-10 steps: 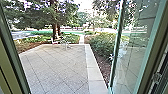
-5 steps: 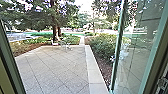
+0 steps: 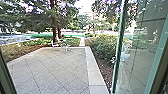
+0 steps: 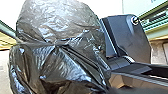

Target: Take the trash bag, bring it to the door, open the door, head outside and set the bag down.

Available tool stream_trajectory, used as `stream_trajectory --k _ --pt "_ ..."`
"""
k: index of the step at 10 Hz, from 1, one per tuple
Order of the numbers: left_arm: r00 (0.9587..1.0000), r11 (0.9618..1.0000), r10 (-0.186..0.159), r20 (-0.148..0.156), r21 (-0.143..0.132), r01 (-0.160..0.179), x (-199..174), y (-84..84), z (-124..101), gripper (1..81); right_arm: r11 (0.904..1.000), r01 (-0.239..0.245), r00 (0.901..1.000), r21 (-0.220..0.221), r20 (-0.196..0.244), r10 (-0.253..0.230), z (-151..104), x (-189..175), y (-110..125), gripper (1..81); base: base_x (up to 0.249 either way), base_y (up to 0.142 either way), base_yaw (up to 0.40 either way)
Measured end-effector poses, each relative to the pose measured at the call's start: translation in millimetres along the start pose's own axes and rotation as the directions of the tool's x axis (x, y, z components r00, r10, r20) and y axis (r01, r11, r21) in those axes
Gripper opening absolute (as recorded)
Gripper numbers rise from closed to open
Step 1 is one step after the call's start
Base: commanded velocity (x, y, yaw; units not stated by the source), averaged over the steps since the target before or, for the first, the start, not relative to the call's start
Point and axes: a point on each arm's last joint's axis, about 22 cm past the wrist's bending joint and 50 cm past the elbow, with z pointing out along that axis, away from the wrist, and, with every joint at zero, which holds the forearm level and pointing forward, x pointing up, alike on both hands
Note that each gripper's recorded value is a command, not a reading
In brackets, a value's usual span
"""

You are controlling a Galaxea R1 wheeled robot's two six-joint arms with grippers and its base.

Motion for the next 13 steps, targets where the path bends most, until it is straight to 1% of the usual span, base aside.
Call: stream_trajectory --k 1,2,3,4,5,6,7,8,9,10,11,12,13 --pt "1.0 1.0 -0.001 0.006 -0.003 0.001 -6 2.7 0 1.0 0.9998 0.008 1.0 -0.016 0.006 -0.008 -3 -6 13 81.1 0.117 0.0 0.0" --pt "1.0 0.9998 -0.001 0.006 -0.021 0.001 -5 15.0 3 1.0 0.9998 0.007 0.9999 -0.018 0.012 -0.007 -3 -8 14 81.1 0.117 0.0 0.0" --pt "1.0 0.9998 0.0 0.002 -0.019 0.0 -2 12.8 2 1.0 0.9999 -0.012 0.9999 0.0 0.004 0.012 0 -4 -1 81.1 0.117 0.0 0.0" --pt "1.0 0.9999 -0.002 0.005 -0.013 0.002 -8 9.7 2 1.0 0.9999 0.007 1.0 -0.012 0.005 -0.007 -2 -7 10 81.1 0.117 0.0 0.0" --pt "1.0 0.9998 -0.001 0.004 -0.021 0.001 -5 16.0 3 1.0 0.9995 0.008 0.9999 -0.031 0.008 -0.007 -6 -5 24 81.1 0.117 0.0 0.0" --pt "1.0 0.9998 0.0 -0.005 -0.022 0.0 1 14.9 3 1.0 0.9999 0.01 1.0 -0.014 0.0 -0.01 -3 1 10 81.1 0.117 0.0 0.0" --pt "0.9999 0.9998 0.002 -0.012 -0.018 -0.002 6 13.6 3 1.0 0.9999 0.012 0.9999 -0.003 -0.006 -0.013 -1 3 3 81.1 0.117 0.0 0.0" --pt "1.0 0.9998 0.0 -0.003 -0.021 0.0 -1 15.5 3 1.0 0.9999 0.009 0.9999 -0.011 0.004 -0.009 -2 -5 9 81.1 0.117 0.0 0.0" --pt "1.0 0.9999 -0.001 0.003 -0.015 0.002 -5 10.3 2 1.0 1.0 0.007 0.9999 -0.003 0.013 -0.007 0 -9 2 81.1 0.117 0.0 0.0" --pt "1.0 1.0 0.0 -0.001 0.006 0.0 1 -3.8 -1 1.0 0.9999 0.01 0.9999 -0.005 0.007 -0.01 -1 -3 4 81.1 0.116 0.0 0.0" --pt "1.0 1.0 0.001 -0.007 -0.003 -0.001 4 2.2 0 1.0 0.9998 0.011 0.9999 -0.018 -0.004 -0.011 -4 2 14 81.1 0.117 0.0 0.0" --pt "1.0 1.0 0.0 -0.007 -0.004 0.0 4 3.1 1 1.0 1.0 0.002 1.0 0.0 0.0 -0.002 0 -1 1 81.1 0.117 0.0 0.0" --pt "1.0 0.9999 -0.001 -0.004 -0.016 0.001 1 11.3 2 1.0 0.9999 0.01 0.9999 -0.005 -0.001 -0.01 -1 -1 5 81.1 0.117 0.0 0.0"
